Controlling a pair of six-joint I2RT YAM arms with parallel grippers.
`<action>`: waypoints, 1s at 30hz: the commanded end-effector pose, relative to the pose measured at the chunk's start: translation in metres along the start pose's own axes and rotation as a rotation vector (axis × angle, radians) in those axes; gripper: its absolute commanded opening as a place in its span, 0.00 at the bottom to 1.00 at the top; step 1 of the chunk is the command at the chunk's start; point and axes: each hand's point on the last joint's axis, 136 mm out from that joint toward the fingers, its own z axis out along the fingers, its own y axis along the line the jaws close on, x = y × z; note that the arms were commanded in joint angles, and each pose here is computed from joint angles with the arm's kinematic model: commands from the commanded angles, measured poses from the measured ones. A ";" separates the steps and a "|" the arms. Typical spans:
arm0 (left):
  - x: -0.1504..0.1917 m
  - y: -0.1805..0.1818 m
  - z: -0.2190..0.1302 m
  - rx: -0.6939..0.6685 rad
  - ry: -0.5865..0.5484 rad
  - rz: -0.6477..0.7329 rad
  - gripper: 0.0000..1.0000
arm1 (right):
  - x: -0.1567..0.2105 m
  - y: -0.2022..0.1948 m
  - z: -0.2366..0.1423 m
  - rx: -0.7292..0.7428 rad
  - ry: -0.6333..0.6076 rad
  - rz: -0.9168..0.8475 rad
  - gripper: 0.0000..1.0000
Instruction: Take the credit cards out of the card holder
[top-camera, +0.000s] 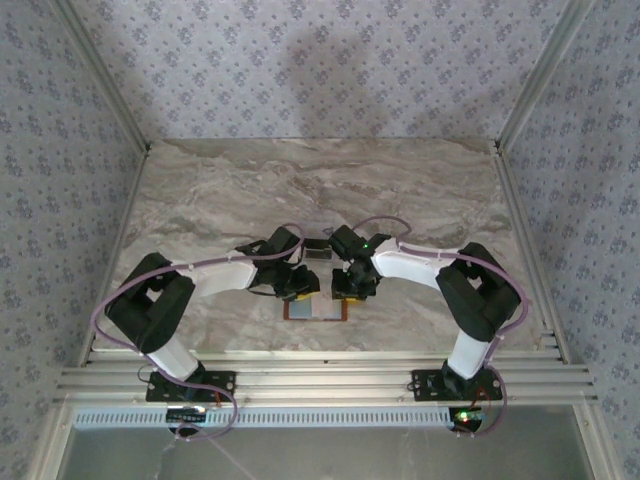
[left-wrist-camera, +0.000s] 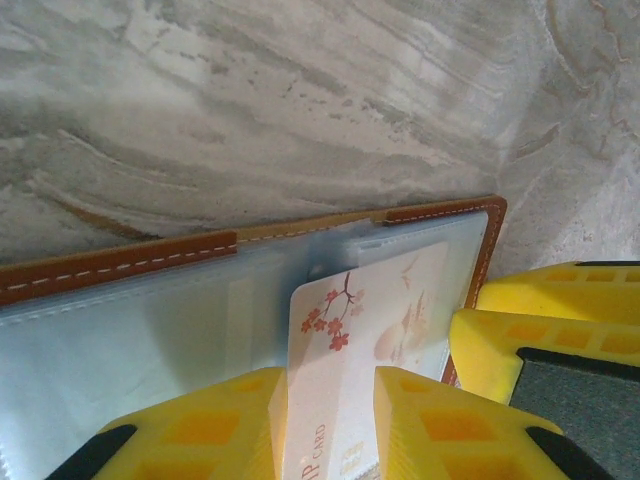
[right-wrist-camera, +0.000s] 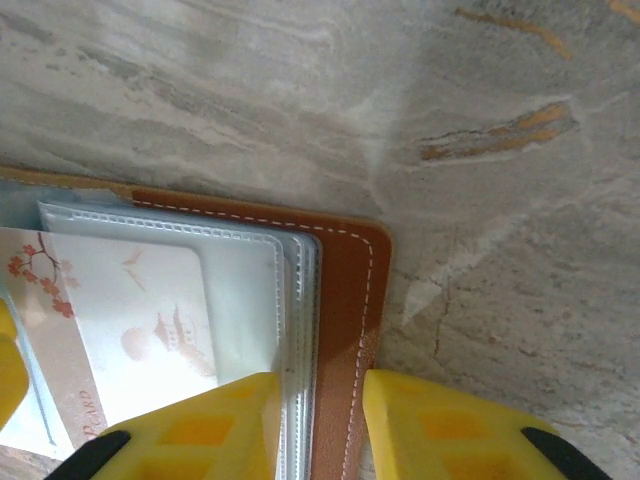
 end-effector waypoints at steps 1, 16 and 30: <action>0.002 0.008 0.005 -0.018 0.019 -0.020 0.30 | 0.008 -0.010 0.012 0.050 0.040 -0.004 0.29; 0.007 0.008 0.015 0.026 0.040 -0.025 0.27 | 0.008 -0.009 0.010 0.048 0.038 -0.007 0.27; 0.004 -0.005 0.006 0.122 0.016 0.014 0.09 | 0.009 -0.010 0.009 0.052 0.038 -0.002 0.26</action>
